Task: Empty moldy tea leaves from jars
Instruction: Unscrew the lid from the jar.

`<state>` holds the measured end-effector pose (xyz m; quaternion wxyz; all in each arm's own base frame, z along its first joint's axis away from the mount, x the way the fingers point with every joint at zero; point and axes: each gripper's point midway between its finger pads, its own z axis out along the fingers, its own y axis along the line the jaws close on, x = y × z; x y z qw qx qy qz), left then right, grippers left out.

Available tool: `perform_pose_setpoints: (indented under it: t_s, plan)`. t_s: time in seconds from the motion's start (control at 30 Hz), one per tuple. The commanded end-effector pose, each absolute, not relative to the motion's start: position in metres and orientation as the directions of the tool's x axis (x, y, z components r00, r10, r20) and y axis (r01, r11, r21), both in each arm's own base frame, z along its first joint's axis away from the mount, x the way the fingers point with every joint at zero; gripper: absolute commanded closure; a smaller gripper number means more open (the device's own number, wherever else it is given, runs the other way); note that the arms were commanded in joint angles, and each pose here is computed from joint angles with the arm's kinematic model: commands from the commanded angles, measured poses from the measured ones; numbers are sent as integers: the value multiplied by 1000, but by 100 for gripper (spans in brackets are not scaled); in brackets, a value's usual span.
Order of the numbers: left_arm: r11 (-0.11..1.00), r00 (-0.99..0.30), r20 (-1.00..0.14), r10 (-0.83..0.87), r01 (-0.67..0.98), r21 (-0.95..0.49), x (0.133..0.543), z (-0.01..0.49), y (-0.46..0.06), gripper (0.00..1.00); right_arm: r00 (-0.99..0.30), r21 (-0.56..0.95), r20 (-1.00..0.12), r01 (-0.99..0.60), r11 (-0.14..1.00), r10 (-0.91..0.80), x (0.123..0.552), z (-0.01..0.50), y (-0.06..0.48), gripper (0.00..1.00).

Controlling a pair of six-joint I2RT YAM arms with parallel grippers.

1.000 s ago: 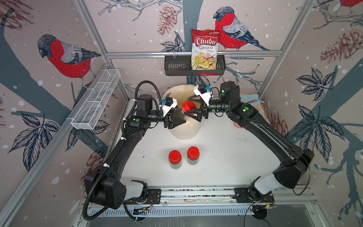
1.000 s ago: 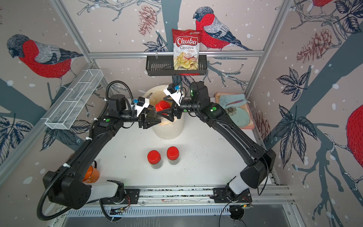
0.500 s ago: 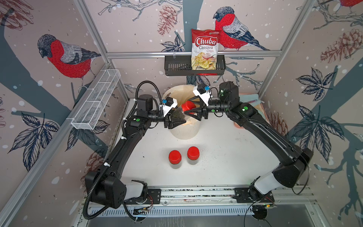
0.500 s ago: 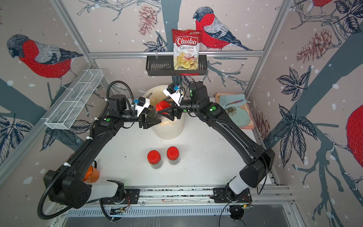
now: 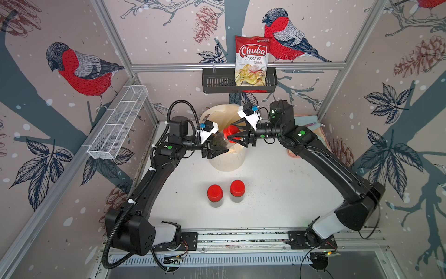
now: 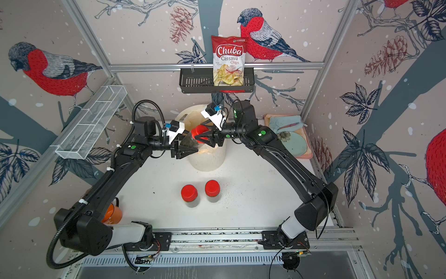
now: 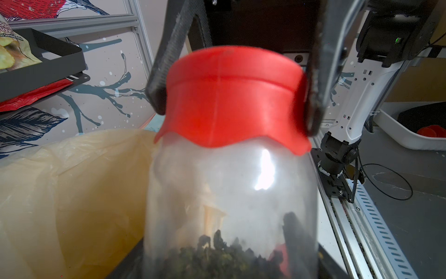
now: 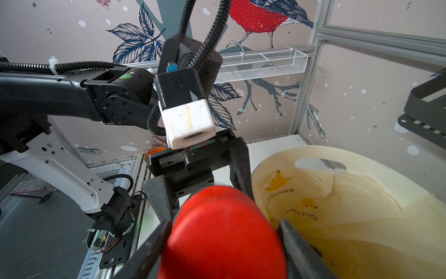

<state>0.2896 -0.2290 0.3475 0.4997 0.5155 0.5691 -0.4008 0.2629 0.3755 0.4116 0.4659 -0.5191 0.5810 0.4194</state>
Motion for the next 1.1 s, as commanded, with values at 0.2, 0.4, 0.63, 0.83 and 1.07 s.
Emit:
perform_pose_setpoints:
  t_s: [0.2, 0.4, 0.63, 0.83, 1.07]
  plan:
    - [144, 45, -983, 179, 987, 71, 287, 353, -228, 73, 26, -42, -975, -997, 66, -219, 259, 410, 376, 49]
    - [136, 55, -983, 173, 988, 79, 284, 355, -228, 73, 70, -82, -970, -996, 43, -234, 264, 410, 376, 67]
    - [125, 54, -984, 167, 989, 76, 283, 356, -229, 73, 157, -158, -947, -987, -19, -280, 264, 404, 377, 85]
    - [120, 55, -985, 164, 990, 75, 282, 357, -229, 73, 281, -274, -915, -960, -66, -289, 257, 406, 372, 93]
    - [117, 55, -985, 163, 990, 75, 281, 359, -229, 73, 379, -362, -877, -925, -111, -295, 251, 406, 370, 81]
